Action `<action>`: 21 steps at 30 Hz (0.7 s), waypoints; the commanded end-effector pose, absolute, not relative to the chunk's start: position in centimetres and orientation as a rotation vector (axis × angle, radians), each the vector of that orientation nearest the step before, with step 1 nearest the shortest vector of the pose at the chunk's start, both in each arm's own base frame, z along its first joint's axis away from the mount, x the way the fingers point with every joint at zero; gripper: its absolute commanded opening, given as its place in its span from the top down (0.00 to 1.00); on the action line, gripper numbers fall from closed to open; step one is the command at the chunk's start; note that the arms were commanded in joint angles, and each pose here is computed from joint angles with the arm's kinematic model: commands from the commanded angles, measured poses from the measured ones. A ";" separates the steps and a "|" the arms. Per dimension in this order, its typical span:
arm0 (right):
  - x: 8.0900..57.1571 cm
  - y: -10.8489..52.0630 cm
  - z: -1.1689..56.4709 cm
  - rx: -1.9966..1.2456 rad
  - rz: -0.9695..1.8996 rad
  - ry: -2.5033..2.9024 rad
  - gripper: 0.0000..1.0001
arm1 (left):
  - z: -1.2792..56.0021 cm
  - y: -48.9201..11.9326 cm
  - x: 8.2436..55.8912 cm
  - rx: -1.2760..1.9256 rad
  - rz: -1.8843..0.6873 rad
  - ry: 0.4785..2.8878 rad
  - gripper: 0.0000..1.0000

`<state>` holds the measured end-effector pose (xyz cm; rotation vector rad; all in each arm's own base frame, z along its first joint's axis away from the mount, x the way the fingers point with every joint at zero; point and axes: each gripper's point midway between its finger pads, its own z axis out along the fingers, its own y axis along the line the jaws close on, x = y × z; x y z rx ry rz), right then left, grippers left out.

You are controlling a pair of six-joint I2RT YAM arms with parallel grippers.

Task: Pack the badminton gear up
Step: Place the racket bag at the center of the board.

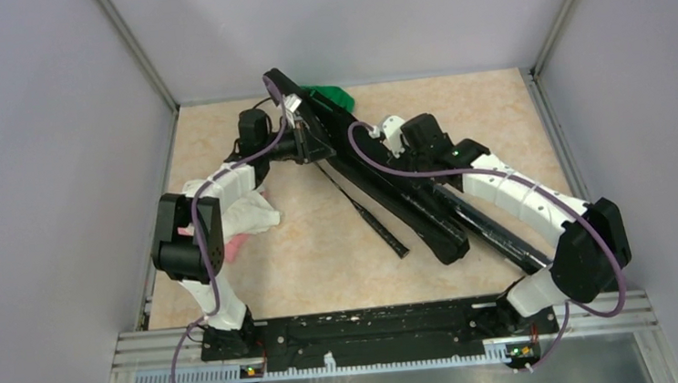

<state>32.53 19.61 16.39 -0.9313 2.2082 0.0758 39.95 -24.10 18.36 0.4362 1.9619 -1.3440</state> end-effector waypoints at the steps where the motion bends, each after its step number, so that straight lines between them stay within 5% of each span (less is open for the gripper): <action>1: 33.1 19.7 19.2 -0.886 0.058 2.077 1.00 | 18.7 -25.0 40.5 0.510 -1.313 1.922 0.85; 12: 31.2 21.3 18.6 -0.915 0.218 2.053 1.00 | 19.8 -25.1 39.7 0.597 -1.314 1.865 0.57; 21: 31.4 22.2 18.5 -0.896 0.355 2.077 1.00 | 20.0 -24.3 36.8 0.727 -1.248 1.789 0.12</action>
